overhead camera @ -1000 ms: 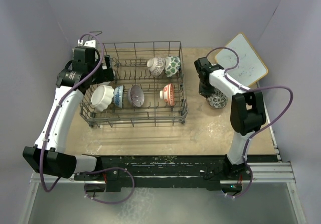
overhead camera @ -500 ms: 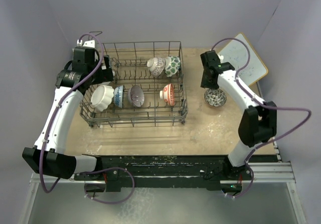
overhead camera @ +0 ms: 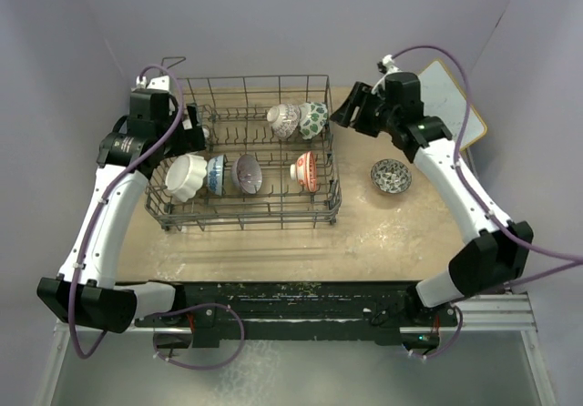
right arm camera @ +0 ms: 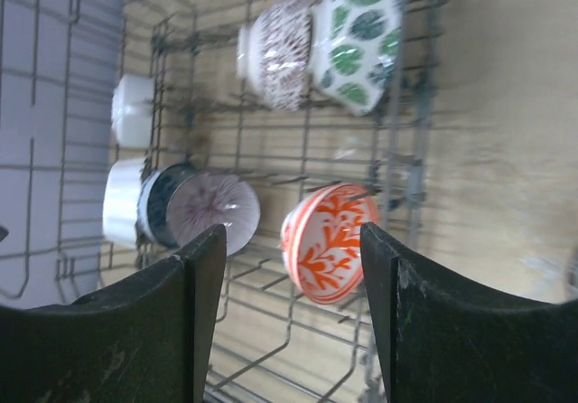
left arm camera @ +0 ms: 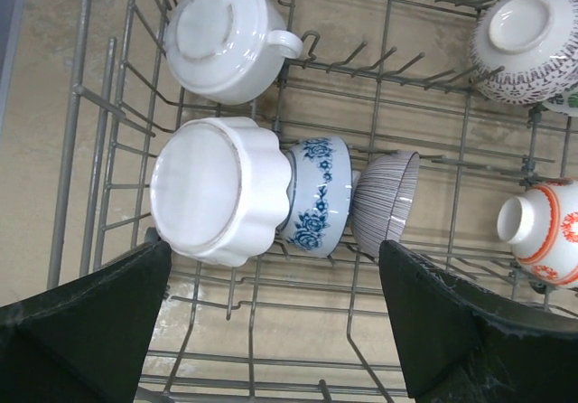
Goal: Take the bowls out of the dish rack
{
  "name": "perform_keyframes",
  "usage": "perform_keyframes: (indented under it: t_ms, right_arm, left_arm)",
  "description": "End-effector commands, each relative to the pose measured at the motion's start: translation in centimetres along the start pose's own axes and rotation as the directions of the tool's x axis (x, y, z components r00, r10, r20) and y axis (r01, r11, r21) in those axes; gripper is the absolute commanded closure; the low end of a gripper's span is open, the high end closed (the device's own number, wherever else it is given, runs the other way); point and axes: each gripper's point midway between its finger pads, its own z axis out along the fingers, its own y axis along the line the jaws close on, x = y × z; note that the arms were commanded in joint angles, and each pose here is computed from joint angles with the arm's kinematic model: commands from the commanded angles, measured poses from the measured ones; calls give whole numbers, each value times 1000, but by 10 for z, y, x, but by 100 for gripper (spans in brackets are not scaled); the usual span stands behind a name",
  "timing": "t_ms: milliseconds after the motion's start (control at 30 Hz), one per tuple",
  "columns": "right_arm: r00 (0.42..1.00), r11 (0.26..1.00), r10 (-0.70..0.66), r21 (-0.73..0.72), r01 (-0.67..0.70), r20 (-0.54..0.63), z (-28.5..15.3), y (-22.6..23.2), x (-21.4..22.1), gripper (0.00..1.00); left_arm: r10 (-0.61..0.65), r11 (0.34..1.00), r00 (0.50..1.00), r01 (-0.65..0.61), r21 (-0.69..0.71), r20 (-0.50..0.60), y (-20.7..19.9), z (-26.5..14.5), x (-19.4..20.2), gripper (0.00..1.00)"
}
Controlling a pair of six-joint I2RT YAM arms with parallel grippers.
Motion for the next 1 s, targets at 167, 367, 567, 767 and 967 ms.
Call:
perform_keyframes:
  t_ms: [167, 367, 567, 767, 967]
  right_arm:
    - [979, 982, -53, -187, 15, -198, 55, 53, 67, 36]
    - [963, 986, -36, -166, -9, -268, 68, 54, 106, 39]
    - [955, 990, -24, -139, -18, -294, 74, 47, 124, 40]
    - [965, 997, -25, -80, 4, -260, 68, 36, 117, 41]
    - [966, 999, -26, -38, 16, -256, 54, 28, 117, 42]
  left_arm:
    - [-64, 992, 997, 59, 110, 40, -20, -11, -9, 1]
    - [-53, 994, 998, 50, 96, 36, -16, -12, -5, 1]
    - [-43, 995, 999, 40, 94, 30, -16, -10, -2, 1]
    - [-30, 995, 999, 28, 92, 29, -15, -9, -2, 1]
    - [-28, 995, 999, 25, 93, 24, -15, -6, 0, 1]
